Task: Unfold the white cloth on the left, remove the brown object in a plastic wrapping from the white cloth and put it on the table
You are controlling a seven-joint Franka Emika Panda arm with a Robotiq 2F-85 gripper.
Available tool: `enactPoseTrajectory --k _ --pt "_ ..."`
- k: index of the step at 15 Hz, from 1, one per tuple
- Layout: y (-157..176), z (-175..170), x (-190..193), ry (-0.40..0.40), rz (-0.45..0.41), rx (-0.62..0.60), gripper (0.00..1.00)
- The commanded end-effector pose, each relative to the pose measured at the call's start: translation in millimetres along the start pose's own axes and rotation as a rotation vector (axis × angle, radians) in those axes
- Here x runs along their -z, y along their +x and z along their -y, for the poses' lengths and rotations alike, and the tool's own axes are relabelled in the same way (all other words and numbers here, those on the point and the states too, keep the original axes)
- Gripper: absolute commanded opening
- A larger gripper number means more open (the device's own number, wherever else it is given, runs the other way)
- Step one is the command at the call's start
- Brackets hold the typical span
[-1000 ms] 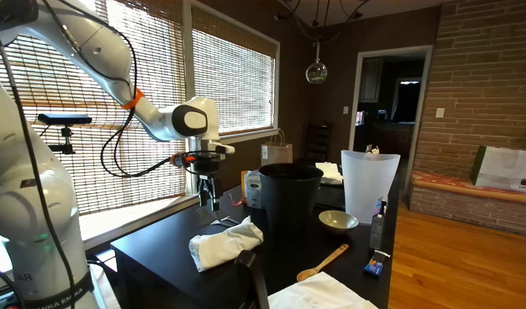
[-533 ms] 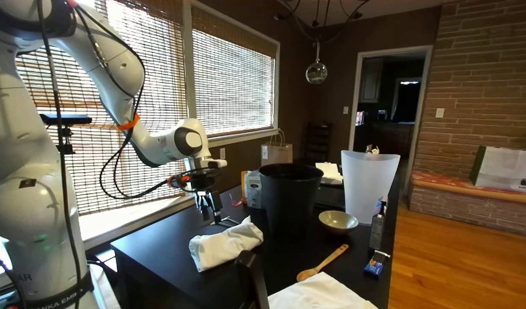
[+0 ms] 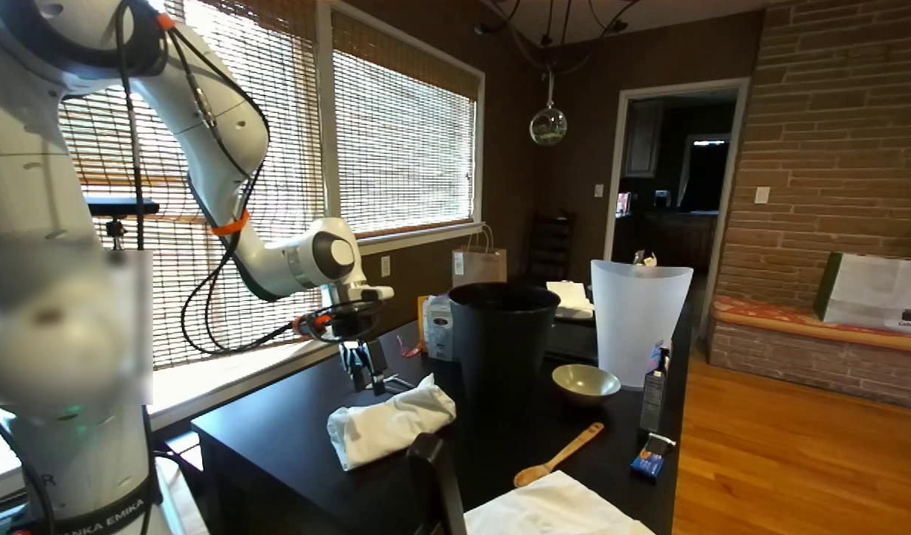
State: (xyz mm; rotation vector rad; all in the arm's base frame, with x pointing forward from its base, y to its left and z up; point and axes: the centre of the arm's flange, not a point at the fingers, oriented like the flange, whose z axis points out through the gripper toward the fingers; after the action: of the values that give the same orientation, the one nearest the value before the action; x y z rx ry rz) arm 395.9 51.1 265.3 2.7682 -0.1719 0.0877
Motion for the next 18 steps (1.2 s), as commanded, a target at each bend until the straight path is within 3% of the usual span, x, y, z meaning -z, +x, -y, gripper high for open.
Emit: enactPoseTrajectory --k 1,15,16,17,18 --pt "10 11 -10 0.017 -0.001 -0.051 1.0" --pt "56 71 -66 0.034 -0.08 -0.205 1.0" --pt "58 75 -68 0.038 -0.079 -0.211 0.91" --pt "60 77 -71 0.04 -0.082 -0.214 0.72" --pt "62 80 -72 0.042 -0.082 -0.218 0.66"
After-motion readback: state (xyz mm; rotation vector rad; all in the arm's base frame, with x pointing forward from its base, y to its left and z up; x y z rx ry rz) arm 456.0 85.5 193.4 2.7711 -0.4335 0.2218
